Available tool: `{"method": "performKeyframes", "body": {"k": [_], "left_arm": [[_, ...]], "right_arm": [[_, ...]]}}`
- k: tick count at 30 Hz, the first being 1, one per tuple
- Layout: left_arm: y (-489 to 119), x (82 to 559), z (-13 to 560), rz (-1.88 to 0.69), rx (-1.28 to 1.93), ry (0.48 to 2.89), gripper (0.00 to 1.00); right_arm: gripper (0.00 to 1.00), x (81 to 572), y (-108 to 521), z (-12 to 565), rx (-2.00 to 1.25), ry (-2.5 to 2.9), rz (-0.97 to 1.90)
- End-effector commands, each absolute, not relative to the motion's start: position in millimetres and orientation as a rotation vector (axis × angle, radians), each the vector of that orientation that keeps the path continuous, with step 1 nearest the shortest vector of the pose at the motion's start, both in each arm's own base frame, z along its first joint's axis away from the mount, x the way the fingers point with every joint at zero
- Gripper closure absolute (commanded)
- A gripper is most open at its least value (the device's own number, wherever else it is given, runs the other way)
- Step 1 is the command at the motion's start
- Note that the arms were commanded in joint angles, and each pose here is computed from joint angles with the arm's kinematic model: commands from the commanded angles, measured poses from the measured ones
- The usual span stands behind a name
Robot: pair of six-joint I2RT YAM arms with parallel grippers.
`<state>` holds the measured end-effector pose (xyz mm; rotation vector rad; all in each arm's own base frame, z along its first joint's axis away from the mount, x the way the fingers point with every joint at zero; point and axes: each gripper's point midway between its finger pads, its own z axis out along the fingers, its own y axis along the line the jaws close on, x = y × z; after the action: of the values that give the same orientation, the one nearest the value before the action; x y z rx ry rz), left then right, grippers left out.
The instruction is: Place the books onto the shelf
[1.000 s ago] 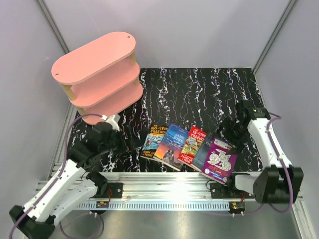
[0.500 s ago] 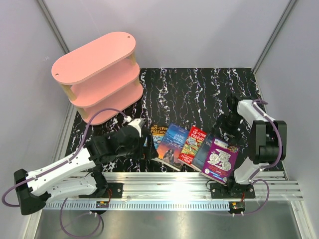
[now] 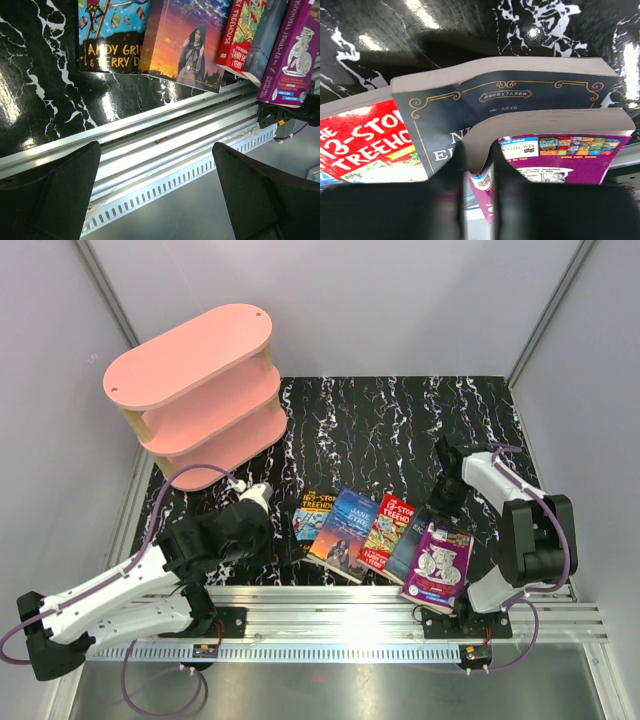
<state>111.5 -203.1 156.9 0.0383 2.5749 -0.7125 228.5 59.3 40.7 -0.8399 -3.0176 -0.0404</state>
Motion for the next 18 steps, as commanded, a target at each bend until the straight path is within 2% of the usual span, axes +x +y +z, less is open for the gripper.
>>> {"method": "performKeyframes", "body": {"k": [1,2,7,13,18], "left_arm": [[-197.8,112.3,158.8,-0.695,0.001,2.566,0.03],[-197.1,112.2,159.6,-0.692,0.001,2.567,0.03],[-198.2,112.6,163.1,-0.684,0.018,2.571,0.03],[-231.8,124.8,186.0,-0.755,0.16,2.51,0.03],[-286.1,138.4,215.6,-1.005,0.272,2.318,0.01]], "right_arm": [[0.97,198.4,84.5,-10.6,-0.783,-2.9,-0.092],[1.0,199.6,86.0,-10.6,-0.779,-2.903,-0.103],[1.0,214.8,109.8,6.1,-0.768,-2.939,-0.275],[1.0,255.0,176.4,111.7,-0.705,-3.074,-0.715],[1.0,254.6,203.1,163.5,-0.668,-3.054,-0.918]]}}
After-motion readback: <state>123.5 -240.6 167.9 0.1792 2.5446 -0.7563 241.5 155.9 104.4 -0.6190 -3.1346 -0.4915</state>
